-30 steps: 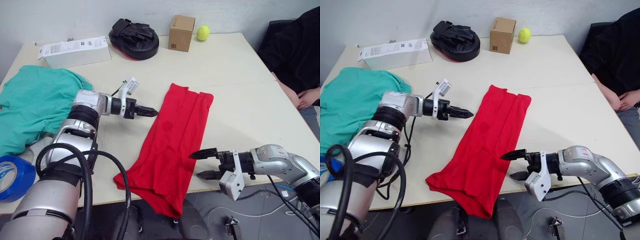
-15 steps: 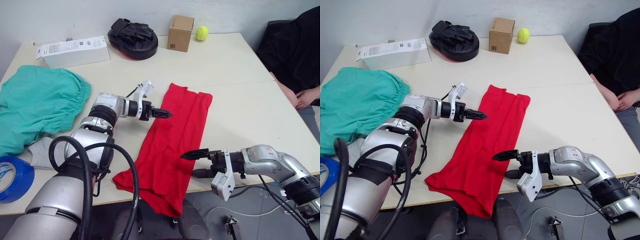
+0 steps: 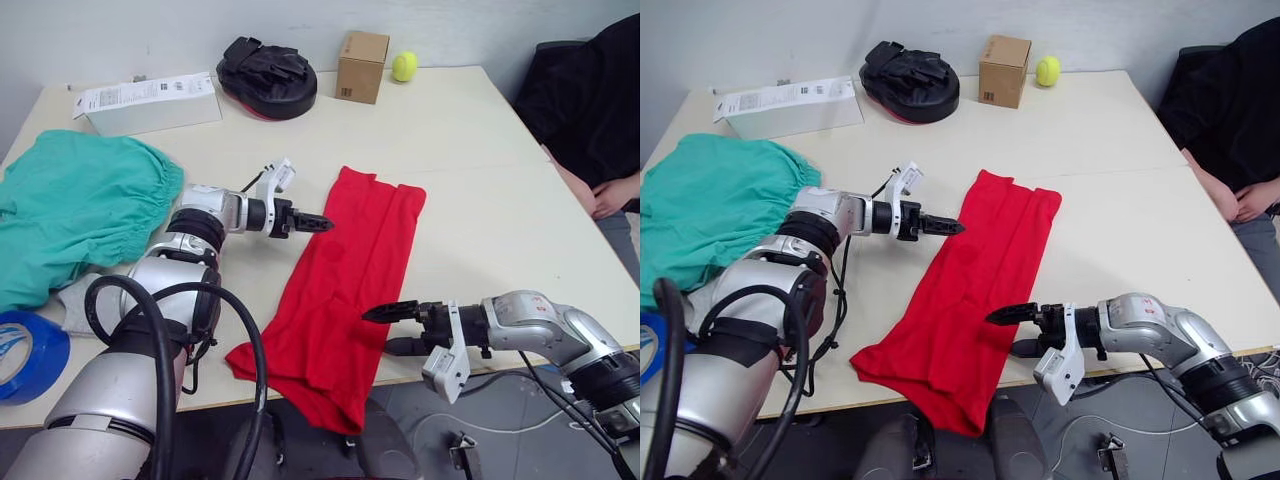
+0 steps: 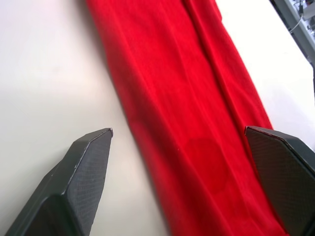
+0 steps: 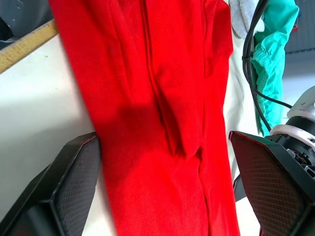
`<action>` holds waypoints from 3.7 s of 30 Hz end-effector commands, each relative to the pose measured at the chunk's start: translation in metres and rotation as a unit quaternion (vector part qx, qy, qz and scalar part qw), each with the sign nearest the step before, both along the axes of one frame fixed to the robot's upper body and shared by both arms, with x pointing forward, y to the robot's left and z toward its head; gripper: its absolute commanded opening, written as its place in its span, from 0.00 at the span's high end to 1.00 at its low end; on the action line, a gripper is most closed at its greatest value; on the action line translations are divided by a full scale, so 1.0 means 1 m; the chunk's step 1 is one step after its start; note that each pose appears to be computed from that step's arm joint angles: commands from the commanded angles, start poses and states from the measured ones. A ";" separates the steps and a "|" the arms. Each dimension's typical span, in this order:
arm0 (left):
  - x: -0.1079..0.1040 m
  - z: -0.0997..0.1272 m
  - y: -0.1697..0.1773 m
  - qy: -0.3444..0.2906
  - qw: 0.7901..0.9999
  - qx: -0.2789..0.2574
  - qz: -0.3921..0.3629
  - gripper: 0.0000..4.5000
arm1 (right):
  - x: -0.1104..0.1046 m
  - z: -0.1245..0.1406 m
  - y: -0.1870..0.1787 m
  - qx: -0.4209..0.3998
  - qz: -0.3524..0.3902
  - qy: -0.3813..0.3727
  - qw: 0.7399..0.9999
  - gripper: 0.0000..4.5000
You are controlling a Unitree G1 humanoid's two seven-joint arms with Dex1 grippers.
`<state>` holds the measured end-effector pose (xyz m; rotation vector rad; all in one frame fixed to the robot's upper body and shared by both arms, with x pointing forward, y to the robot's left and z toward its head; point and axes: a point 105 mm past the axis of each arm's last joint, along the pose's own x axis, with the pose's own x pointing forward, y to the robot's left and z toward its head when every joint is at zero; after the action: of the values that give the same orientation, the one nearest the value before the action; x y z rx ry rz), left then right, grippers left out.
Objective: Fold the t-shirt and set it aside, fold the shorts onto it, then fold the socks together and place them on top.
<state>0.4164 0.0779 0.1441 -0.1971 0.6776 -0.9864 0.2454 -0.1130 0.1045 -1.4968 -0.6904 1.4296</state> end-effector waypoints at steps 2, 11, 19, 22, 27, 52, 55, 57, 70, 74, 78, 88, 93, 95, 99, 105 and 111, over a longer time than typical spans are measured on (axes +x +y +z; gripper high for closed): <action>-0.005 -0.001 -0.009 0.005 1.000 0.006 -0.028 0.00 | 0.004 -0.003 -0.007 -0.022 -0.014 -0.006 1.000 0.09; -0.008 -0.017 -0.026 0.023 0.999 0.020 -0.025 0.09 | 0.001 -0.004 -0.008 -0.028 -0.010 -0.008 1.000 0.10; -0.007 -0.018 -0.019 0.029 0.999 0.017 -0.010 0.61 | 0.000 -0.006 -0.011 -0.037 -0.009 -0.010 0.999 0.61; -0.005 -0.019 -0.015 0.030 0.999 0.021 0.000 0.83 | 0.000 -0.008 -0.016 -0.044 -0.010 -0.010 0.999 0.85; -0.005 -0.023 -0.011 0.033 0.999 0.025 0.010 1.00 | 0.000 -0.008 -0.022 -0.052 -0.010 -0.010 0.999 1.00; -0.002 -0.025 0.026 0.049 0.996 0.041 0.067 1.00 | 0.011 0.000 -0.049 -0.107 0.064 -0.006 0.992 1.00; -0.007 -0.030 0.030 0.063 0.995 0.037 0.069 1.00 | 0.010 -0.001 -0.049 -0.115 0.082 0.001 0.990 1.00; -0.011 -0.033 0.030 0.073 0.994 0.032 0.072 1.00 | 0.012 0.000 -0.049 -0.117 0.089 0.001 0.989 1.00; -0.054 -0.043 0.031 0.064 0.994 0.034 0.081 1.00 | 0.025 0.004 -0.038 -0.108 0.102 -0.008 0.989 1.00; -0.061 -0.042 0.037 0.060 0.993 0.036 0.092 1.00 | 0.035 0.008 -0.040 -0.123 0.098 -0.016 0.988 1.00; -0.067 -0.042 0.040 0.057 0.993 0.035 0.098 1.00 | 0.044 0.012 -0.041 -0.134 0.091 -0.024 0.986 1.00; -0.075 -0.037 0.047 0.052 0.991 0.022 0.125 1.00 | 0.055 0.016 -0.040 -0.152 0.091 -0.040 0.983 1.00; -0.074 -0.035 0.048 0.045 0.990 0.012 0.136 1.00 | 0.056 0.016 -0.038 -0.147 0.096 -0.042 0.984 1.00; -0.073 -0.035 0.048 0.042 0.990 0.012 0.138 1.00 | 0.055 0.014 -0.037 -0.140 0.098 -0.038 0.985 1.00; -0.074 -0.030 0.052 0.026 0.991 0.012 0.131 0.85 | 0.054 0.013 -0.037 -0.118 0.089 -0.028 0.989 0.96; -0.090 -0.002 0.060 -0.057 0.996 0.018 0.061 0.45 | 0.051 0.017 -0.049 -0.087 0.057 -0.018 0.994 0.58; -0.131 0.017 0.070 -0.182 0.977 0.064 -0.089 0.04 | 0.039 0.023 -0.070 -0.061 0.030 -0.011 0.998 0.13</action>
<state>0.2959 0.1565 0.1473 0.0705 0.5074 -1.0040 0.2884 -0.1825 0.1204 -1.6129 -0.6391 1.5426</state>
